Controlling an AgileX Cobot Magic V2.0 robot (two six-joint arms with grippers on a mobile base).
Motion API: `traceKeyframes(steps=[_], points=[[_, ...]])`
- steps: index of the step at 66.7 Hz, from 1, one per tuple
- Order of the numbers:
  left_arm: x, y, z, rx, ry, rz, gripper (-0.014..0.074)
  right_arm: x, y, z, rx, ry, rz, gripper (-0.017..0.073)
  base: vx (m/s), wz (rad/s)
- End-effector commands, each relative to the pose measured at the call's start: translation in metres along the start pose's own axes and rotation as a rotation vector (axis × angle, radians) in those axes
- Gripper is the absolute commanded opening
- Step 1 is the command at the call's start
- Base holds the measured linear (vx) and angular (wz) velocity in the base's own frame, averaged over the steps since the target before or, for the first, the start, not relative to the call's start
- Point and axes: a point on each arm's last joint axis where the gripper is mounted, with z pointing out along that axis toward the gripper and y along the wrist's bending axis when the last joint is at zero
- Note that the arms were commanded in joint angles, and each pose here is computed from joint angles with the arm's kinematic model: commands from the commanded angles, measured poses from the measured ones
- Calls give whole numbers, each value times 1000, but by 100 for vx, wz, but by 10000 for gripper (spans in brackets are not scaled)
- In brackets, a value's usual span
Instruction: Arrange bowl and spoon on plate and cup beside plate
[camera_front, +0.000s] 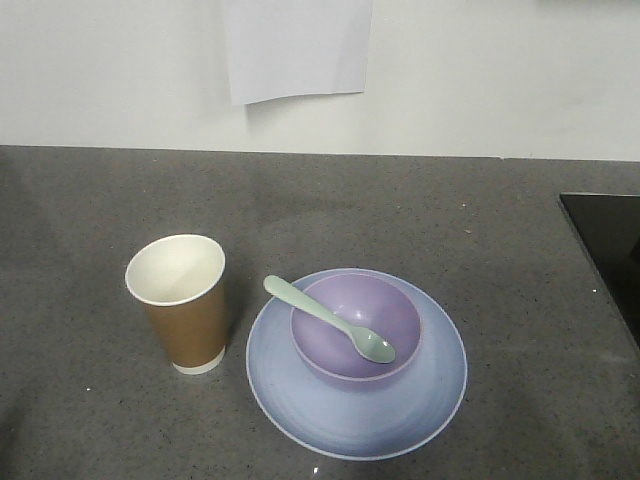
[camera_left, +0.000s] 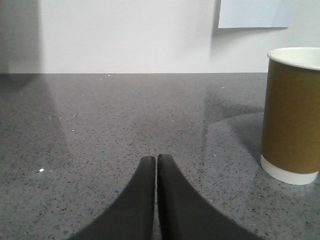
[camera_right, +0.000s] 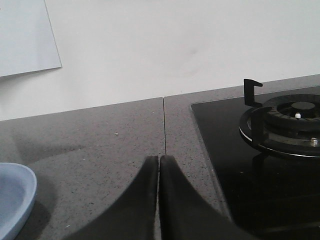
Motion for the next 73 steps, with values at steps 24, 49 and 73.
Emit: traceKeyframes(steps=[24,49,73], points=[[-8,0,0,3,-69,-8,-8,-7,1,-1,-12,-92,-66,-3,0,0],[-8,0,0,3,-69,-8,-8,-6,4,-1,-74,-87,-109,-3,0,0],[-8,0,0,3,-69,-8,-8,-6,4,-1,-71,-86,-104,-3,0,0]])
